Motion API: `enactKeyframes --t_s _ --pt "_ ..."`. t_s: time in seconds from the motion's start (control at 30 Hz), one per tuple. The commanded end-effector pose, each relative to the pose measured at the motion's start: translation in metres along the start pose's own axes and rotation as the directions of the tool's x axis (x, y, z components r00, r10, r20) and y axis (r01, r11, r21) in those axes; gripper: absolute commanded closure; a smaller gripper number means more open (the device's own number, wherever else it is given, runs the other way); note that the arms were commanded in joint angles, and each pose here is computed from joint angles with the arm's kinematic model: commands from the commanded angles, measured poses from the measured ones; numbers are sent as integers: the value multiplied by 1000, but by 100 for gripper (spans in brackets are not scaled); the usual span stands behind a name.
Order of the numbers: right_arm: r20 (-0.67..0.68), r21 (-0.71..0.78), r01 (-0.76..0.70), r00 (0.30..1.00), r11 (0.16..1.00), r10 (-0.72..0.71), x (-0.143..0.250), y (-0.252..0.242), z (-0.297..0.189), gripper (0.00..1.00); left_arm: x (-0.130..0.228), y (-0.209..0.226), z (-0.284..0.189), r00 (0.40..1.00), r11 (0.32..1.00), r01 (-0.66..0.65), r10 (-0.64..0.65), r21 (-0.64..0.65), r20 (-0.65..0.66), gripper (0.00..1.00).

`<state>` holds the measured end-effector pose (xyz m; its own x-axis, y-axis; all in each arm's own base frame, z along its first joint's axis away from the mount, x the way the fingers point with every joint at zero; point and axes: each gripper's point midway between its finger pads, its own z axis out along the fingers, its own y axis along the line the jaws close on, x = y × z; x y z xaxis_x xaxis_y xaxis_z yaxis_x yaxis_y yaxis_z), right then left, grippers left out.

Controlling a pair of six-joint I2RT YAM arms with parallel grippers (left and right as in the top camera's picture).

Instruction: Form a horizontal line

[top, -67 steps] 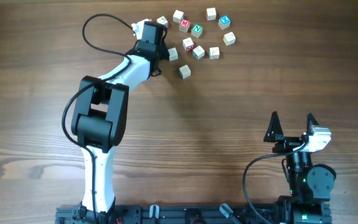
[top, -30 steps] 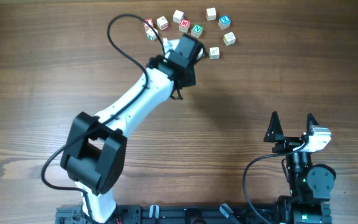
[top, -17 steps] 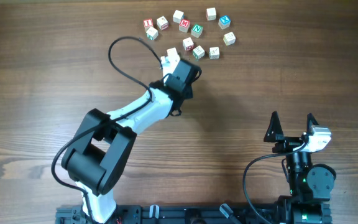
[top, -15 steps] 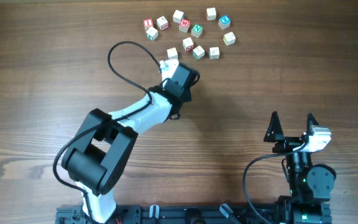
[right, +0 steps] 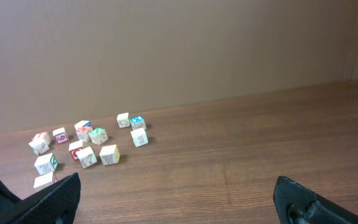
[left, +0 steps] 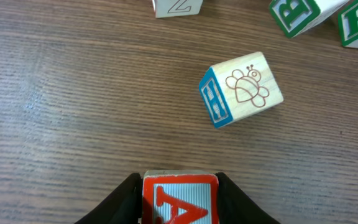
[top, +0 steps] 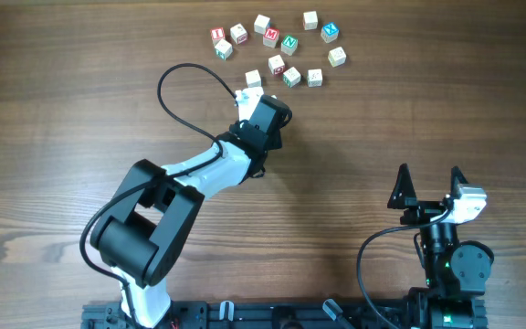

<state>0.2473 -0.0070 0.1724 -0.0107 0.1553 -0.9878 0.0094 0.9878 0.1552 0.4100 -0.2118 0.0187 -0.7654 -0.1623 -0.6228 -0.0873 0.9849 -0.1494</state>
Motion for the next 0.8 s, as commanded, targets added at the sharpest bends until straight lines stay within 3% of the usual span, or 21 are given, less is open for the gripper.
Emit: enactKeyframes --t_s 0.0,0.57,0.77 --pt "12 3 10 1000 1000 -10 -2 -1 -1 0 14 12 16 998 997 -63 62 -45 -22 62" --pt "12 3 10 1000 1000 -10 -2 -1 -1 0 14 10 21 989 989 -144 144 -39 -18 59" --pt "12 3 10 1000 1000 -10 -2 -1 -1 0 3 4 15 991 991 -133 133 -22 13 44"
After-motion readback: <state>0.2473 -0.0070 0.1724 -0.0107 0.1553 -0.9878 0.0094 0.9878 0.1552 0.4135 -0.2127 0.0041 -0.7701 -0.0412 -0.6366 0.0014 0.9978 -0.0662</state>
